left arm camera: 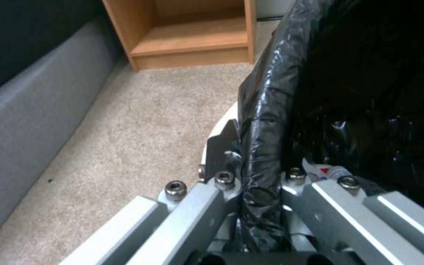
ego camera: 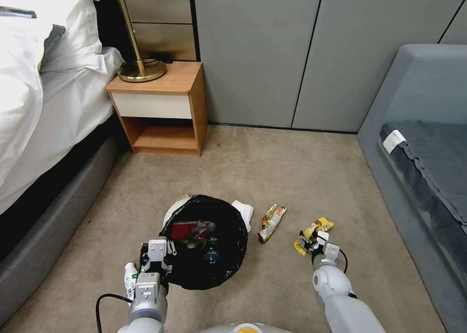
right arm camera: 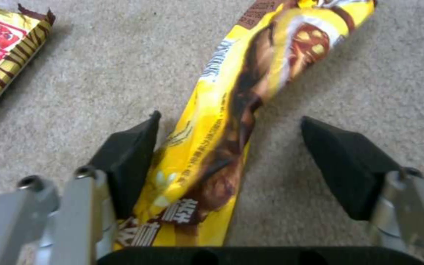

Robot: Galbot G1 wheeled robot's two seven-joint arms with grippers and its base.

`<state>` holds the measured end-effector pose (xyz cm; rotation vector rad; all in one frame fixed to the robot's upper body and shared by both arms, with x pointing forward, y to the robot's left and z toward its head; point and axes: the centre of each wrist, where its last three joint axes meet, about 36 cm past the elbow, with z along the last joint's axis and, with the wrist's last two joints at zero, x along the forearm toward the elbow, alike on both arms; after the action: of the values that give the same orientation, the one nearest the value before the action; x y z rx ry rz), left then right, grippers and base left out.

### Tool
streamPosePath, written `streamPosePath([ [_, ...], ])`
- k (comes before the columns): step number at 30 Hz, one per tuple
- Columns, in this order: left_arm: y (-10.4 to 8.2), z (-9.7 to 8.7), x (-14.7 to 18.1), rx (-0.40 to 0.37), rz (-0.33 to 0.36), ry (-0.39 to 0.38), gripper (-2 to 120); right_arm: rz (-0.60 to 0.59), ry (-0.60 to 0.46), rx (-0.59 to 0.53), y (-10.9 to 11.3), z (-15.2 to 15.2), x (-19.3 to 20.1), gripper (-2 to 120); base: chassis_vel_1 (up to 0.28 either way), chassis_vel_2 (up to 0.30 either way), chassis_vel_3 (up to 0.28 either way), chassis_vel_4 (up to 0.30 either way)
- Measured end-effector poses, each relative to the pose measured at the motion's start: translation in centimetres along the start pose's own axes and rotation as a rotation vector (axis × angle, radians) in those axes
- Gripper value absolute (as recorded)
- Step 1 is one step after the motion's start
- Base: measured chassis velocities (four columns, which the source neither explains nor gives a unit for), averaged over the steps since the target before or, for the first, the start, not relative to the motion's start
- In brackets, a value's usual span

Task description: Pick up the trash bin, then pick up the garbage from the floor and place it into the trash bin.

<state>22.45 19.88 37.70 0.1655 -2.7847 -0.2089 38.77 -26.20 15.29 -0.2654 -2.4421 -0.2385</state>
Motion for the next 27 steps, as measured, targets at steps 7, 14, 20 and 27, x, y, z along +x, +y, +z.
streamPosePath([
  [7,-0.1,0.0,0.0,-0.005,0.004,-0.002,0,-0.014,-0.013,0.019,0.6,0.0,0.1,42,0.000,0.000,0.000,0.000],
  [14,-0.1,0.0,-0.3,-0.005,0.007,-0.003,0,-0.030,-0.036,0.030,1.1,-0.3,0.6,14,0.000,0.000,0.000,0.000],
  [20,-0.3,0.1,-0.5,-0.002,0.011,0.000,0,-0.046,-0.076,0.039,1.5,-1.0,1.5,0,0.000,0.000,0.000,0.000],
  [27,-0.2,-0.2,-0.9,0.005,0.012,-0.006,0,-0.104,-0.211,0.065,2.7,-4.5,4.7,0,0.000,0.000,0.000,0.000],
])
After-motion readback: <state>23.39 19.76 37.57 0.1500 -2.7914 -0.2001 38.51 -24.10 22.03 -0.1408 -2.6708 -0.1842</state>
